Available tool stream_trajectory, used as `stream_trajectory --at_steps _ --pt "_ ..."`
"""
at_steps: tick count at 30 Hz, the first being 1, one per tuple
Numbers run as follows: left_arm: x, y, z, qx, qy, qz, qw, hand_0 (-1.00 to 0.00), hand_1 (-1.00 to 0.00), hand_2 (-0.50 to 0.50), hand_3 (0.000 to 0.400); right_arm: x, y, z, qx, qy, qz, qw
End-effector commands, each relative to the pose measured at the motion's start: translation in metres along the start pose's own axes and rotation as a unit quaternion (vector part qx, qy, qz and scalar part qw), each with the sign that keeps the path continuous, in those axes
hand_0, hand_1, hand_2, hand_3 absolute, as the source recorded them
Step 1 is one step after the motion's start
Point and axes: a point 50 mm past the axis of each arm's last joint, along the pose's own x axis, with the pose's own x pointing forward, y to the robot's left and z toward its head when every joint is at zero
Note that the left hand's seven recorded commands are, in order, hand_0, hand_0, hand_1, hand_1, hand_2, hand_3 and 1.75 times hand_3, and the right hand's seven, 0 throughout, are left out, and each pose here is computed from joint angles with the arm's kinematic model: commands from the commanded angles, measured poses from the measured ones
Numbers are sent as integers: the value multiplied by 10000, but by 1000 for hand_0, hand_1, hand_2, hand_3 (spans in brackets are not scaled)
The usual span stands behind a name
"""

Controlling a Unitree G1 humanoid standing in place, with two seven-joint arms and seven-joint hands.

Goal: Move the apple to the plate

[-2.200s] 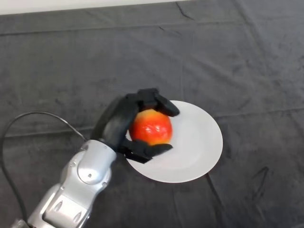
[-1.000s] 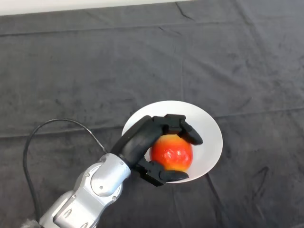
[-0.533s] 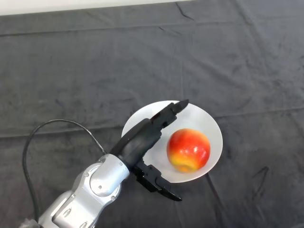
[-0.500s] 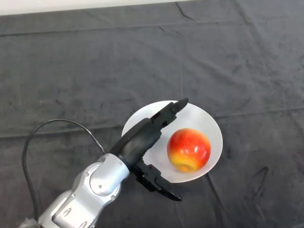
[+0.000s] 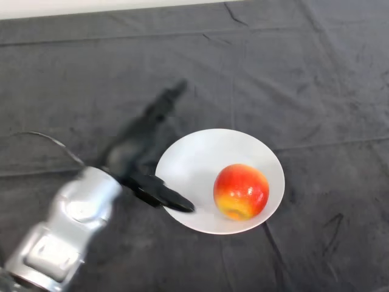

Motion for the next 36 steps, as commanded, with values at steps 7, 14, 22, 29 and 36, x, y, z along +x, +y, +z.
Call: stream_trajectory --at_steps 7,14,22,29,36 --pt "-81 725 -32 216 -162 1406 9897 0 0 0 0 20 23 -174 -198 201 38 9996" --pt "-241 1168 -70 212 -183 2381 9708 0 0 0 0 20 23 -174 -198 201 38 9996" --pt "-443 1540 -145 122 -181 3365 9414 0 0 0 0 20 22 -173 -199 204 36 9996" --pt "-583 1771 -157 23 -186 4018 9156 0 0 0 0 21 22 -172 -202 208 34 9996" --pt "-749 1988 -121 33 -246 4494 8930 0 0 0 0 21 22 -171 -204 212 32 9996"
